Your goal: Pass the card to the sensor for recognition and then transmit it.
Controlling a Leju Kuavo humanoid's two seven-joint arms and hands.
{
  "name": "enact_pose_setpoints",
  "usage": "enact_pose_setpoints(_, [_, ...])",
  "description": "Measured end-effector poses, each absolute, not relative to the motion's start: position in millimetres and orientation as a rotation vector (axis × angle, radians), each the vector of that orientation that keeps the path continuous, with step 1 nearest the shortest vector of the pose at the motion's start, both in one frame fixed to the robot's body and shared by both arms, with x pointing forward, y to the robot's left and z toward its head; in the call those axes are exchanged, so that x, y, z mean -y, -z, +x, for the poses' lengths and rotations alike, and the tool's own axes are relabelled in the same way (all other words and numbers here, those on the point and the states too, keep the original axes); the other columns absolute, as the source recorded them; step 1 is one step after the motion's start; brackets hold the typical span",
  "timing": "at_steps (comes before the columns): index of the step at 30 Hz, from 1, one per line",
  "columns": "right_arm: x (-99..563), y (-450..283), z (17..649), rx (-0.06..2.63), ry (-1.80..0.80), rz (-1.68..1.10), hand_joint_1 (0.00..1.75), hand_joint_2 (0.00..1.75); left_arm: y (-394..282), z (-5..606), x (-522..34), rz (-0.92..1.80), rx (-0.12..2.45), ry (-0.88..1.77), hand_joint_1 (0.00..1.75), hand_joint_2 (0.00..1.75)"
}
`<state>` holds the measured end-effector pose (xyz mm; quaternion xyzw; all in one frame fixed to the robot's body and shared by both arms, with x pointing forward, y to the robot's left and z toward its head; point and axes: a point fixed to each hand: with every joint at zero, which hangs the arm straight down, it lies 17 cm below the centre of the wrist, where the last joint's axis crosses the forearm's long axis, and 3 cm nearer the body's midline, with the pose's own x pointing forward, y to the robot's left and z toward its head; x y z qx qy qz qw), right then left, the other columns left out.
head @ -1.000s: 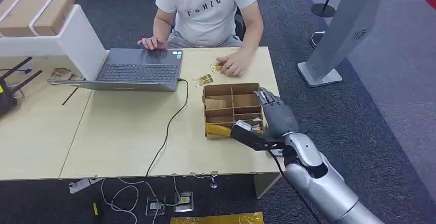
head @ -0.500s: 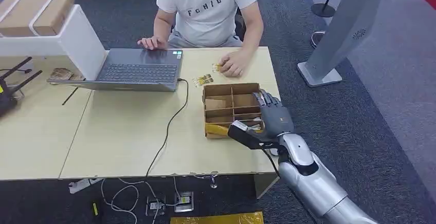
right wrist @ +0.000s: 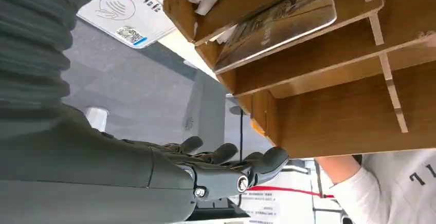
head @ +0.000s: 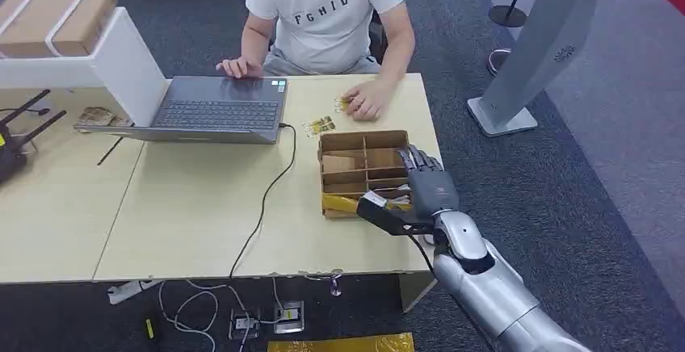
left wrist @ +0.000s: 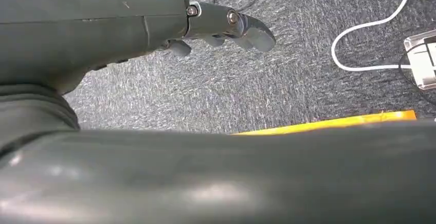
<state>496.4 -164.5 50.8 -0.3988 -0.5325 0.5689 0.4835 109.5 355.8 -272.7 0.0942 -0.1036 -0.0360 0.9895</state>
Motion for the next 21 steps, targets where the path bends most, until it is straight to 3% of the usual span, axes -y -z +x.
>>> enact_pose_setpoints(2, [165,-49,496,1.29,-1.388,-0.97,0.4,1.75,273,110,-356,0.19,0.208,0.077,0.0,0.0])
enact_pose_setpoints(10, [163,-42,495,1.283,-1.401,-0.949,0.4,1.75,272,113,-355,0.185,0.214,0.086,0.0,0.0])
enact_pose_setpoints(11, [163,-42,495,1.281,-1.401,-0.949,0.52,1.75,272,113,-355,0.185,0.214,0.087,0.0,0.0])
enact_pose_setpoints(12, [162,-41,495,1.279,-1.401,-0.947,0.96,1.75,272,113,-355,0.185,0.214,0.087,0.0,0.0])
enact_pose_setpoints(13, [163,-40,495,1.276,-1.402,-0.947,1.62,1.75,272,113,-355,0.185,0.214,0.087,0.0,0.0])
enact_pose_setpoints(14, [163,-39,494,1.275,-1.403,-0.945,1.75,1.75,272,113,-355,0.185,0.214,0.087,0.0,0.0])
enact_pose_setpoints(21, [149,-33,489,1.292,-1.411,-0.878,1.75,1.75,272,115,-354,0.183,0.216,0.09,0.0,0.0])
